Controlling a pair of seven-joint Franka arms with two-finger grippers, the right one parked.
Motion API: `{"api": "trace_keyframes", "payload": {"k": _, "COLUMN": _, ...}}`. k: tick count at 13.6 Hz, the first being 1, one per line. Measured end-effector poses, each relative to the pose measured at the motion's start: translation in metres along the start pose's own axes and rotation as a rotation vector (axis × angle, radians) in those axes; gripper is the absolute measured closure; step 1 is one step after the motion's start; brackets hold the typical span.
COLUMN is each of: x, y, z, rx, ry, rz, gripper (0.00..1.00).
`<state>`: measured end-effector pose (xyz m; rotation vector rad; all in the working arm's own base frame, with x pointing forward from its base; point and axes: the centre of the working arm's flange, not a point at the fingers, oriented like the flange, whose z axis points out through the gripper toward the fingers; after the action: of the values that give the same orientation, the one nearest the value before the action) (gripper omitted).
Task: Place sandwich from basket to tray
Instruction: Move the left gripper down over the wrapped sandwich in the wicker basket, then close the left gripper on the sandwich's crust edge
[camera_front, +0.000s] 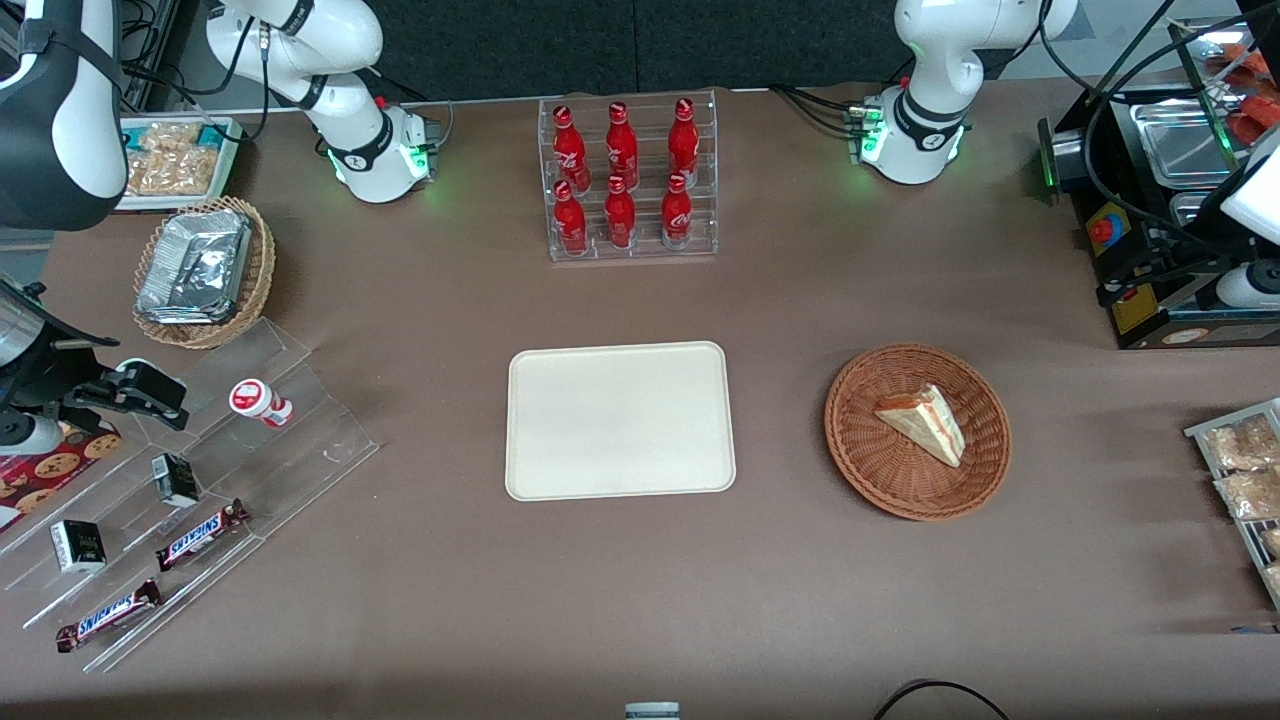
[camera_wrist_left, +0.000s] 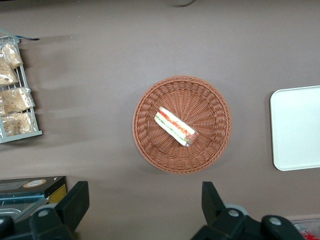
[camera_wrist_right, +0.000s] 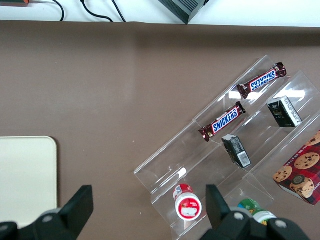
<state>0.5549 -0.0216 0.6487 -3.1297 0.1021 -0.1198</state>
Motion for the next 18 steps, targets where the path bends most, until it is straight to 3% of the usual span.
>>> {"api": "trace_keyframes", "payload": {"k": 4, "x": -0.003, "y": -0.003, "z": 0.009, "rx": 0.0, "ry": -0.047, "rz": -0.035, "gripper": 0.0}}
{"api": "trace_keyframes", "payload": {"k": 8, "x": 0.005, "y": 0.005, "z": 0.074, "rx": 0.016, "ry": -0.148, "rz": -0.329, "gripper": 0.0}}
{"api": "trace_keyframes", "payload": {"k": 14, "x": 0.028, "y": 0.075, "z": 0.214, "rx": 0.08, "ry": -0.248, "rz": -0.756, "gripper": 0.0}}
{"api": "trace_keyframes", "payload": {"k": 18, "x": 0.02, "y": 0.075, "z": 0.296, "rx": 0.061, "ry": -0.261, "rz": -0.862, "gripper": 0.0}}
